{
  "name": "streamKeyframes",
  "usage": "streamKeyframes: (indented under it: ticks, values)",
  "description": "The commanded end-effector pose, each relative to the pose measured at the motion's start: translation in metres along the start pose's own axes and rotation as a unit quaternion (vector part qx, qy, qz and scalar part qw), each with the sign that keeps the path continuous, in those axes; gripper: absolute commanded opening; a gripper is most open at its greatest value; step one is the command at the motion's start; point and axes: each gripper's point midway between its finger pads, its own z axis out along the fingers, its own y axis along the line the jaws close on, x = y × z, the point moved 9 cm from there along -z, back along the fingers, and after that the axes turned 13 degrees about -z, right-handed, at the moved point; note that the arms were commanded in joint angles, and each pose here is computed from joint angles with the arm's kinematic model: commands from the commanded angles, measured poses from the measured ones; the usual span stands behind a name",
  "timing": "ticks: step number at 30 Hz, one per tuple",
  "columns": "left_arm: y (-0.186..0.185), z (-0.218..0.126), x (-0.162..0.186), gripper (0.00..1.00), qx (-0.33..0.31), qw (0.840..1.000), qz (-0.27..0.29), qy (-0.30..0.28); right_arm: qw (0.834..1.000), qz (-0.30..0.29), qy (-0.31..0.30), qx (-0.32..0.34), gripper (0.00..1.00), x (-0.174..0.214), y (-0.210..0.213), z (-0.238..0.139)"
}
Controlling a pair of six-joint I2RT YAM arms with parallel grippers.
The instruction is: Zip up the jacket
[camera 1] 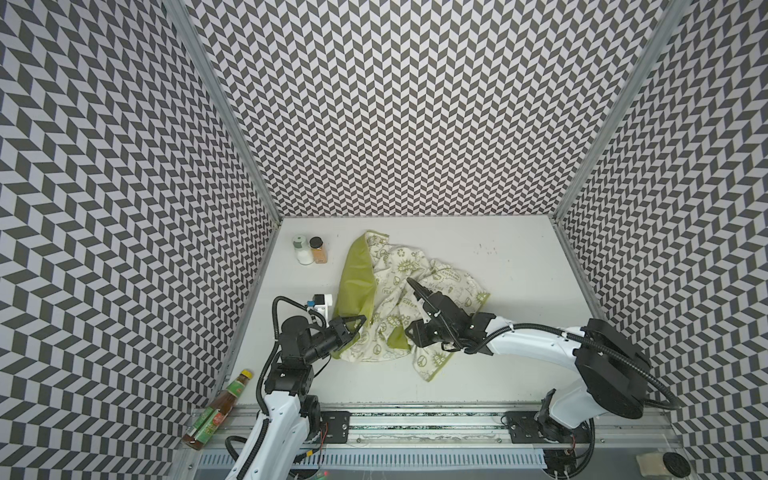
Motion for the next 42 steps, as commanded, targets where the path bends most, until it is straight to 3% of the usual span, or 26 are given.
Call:
streamKeyframes:
  ticks: [1, 5, 9, 16, 18, 20, 23, 27, 31, 33, 36, 42]
  values:
    - [-0.003, -0.001, 0.002, 0.0, 0.0, 1.0, 0.012, 0.024, 0.999, 0.021, -0.008, 0.025, 0.51, 0.009, -0.01, -0.021]
    - [-0.003, 0.0, 0.0, 0.0, -0.002, 1.0, 0.017, 0.024, 0.995, 0.071, -0.057, 0.029, 0.62, 0.038, -0.023, -0.066]
    - [-0.007, 0.001, -0.001, 0.0, -0.001, 0.999, 0.028, 0.028, 0.982, 0.146, -0.093, 0.073, 0.67, 0.082, -0.061, -0.076]
    - [-0.009, 0.002, -0.001, 0.0, -0.028, 0.999, 0.036, 0.019, 0.978, 0.197, -0.046, 0.057, 0.7, 0.103, -0.085, -0.062]
    - [-0.005, 0.001, -0.004, 0.19, -0.059, 0.998, 0.023, -0.003, 0.976, 0.198, -0.009, 0.094, 0.7, 0.107, -0.089, -0.057]
    - [-0.002, 0.0, -0.009, 0.34, -0.088, 0.996, 0.014, -0.027, 0.976, 0.197, -0.004, 0.092, 0.7, 0.11, -0.09, -0.051]
    - [-0.005, -0.002, -0.015, 0.4, -0.112, 0.992, 0.015, -0.048, 0.979, 0.197, -0.006, 0.047, 0.65, 0.109, -0.085, -0.04]
    - [-0.016, -0.008, -0.025, 0.51, -0.146, 0.986, 0.029, -0.075, 0.979, 0.194, 0.008, 0.061, 0.47, 0.111, -0.084, -0.031]
    - [-0.05, -0.023, -0.04, 0.65, -0.172, 0.974, 0.074, -0.129, 0.978, 0.193, -0.009, 0.084, 0.11, 0.107, -0.088, -0.028]
    - [-0.07, -0.027, -0.044, 0.7, -0.163, 0.972, 0.101, -0.133, 0.977, 0.192, -0.021, 0.086, 0.0, 0.101, -0.088, -0.03]
    - [-0.086, -0.024, -0.04, 0.8, -0.128, 0.979, 0.124, -0.099, 0.979, 0.186, -0.045, 0.076, 0.0, 0.088, -0.083, -0.035]
    - [-0.09, 0.016, 0.017, 0.77, -0.075, 0.985, 0.157, 0.008, 0.98, 0.165, -0.089, 0.073, 0.0, 0.046, -0.07, -0.058]
